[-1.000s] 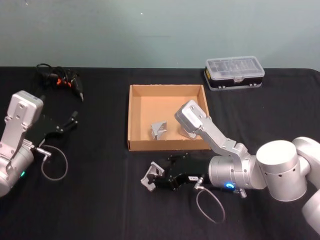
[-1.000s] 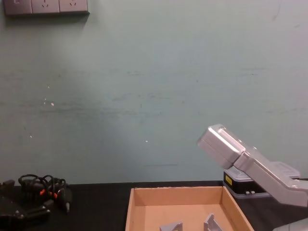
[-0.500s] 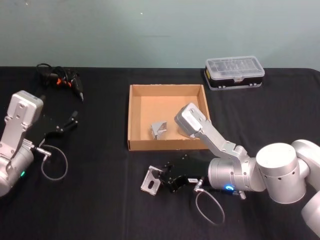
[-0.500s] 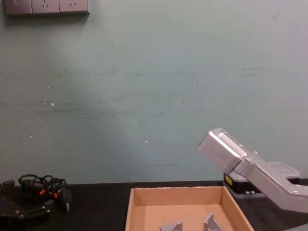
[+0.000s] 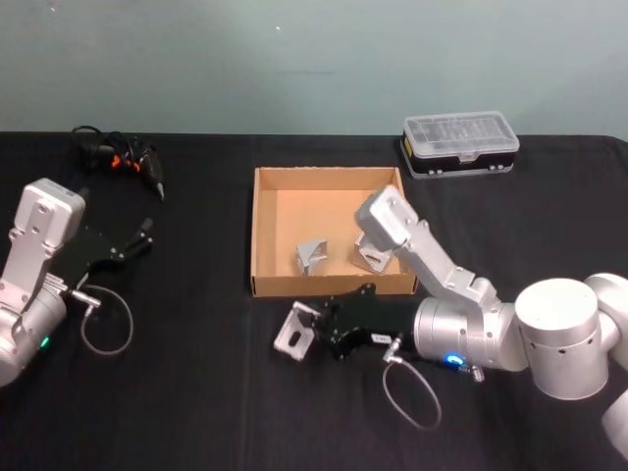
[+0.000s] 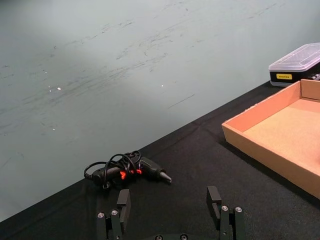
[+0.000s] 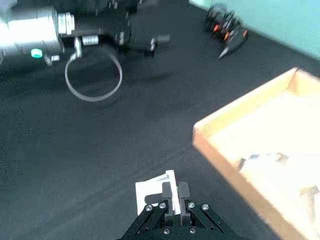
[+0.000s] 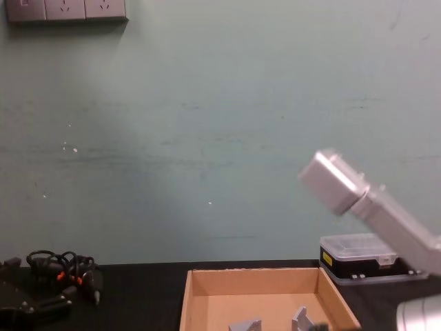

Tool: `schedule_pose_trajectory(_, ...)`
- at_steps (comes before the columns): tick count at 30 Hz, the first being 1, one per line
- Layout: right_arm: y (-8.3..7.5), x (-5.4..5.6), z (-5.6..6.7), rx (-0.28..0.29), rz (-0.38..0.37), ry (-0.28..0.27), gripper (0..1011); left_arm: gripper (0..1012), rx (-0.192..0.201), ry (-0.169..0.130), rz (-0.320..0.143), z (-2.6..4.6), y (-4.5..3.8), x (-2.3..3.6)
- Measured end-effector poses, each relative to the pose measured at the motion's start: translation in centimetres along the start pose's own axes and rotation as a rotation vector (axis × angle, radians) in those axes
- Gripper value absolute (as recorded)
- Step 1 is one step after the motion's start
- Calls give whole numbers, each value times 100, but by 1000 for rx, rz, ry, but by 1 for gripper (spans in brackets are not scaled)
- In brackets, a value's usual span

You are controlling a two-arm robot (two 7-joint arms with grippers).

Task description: Use one hand to pick up the angle iron from the table and place it into the box.

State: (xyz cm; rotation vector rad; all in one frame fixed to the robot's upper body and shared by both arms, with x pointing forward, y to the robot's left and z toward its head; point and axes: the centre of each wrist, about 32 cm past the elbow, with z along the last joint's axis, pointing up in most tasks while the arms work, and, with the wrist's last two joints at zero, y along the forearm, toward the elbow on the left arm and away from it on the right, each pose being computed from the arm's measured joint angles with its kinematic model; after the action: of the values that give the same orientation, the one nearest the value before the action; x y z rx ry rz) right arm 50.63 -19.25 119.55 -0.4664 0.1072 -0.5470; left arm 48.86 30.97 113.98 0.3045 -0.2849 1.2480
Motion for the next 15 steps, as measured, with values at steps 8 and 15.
schedule_pose_trajectory(8,-197,8,170,127,-99,-24,75,1000,0,0,0,0,0,0)
schedule_pose_trajectory(15,-254,70,274,182,-224,-63,75,1000,0,0,0,0,0,0)
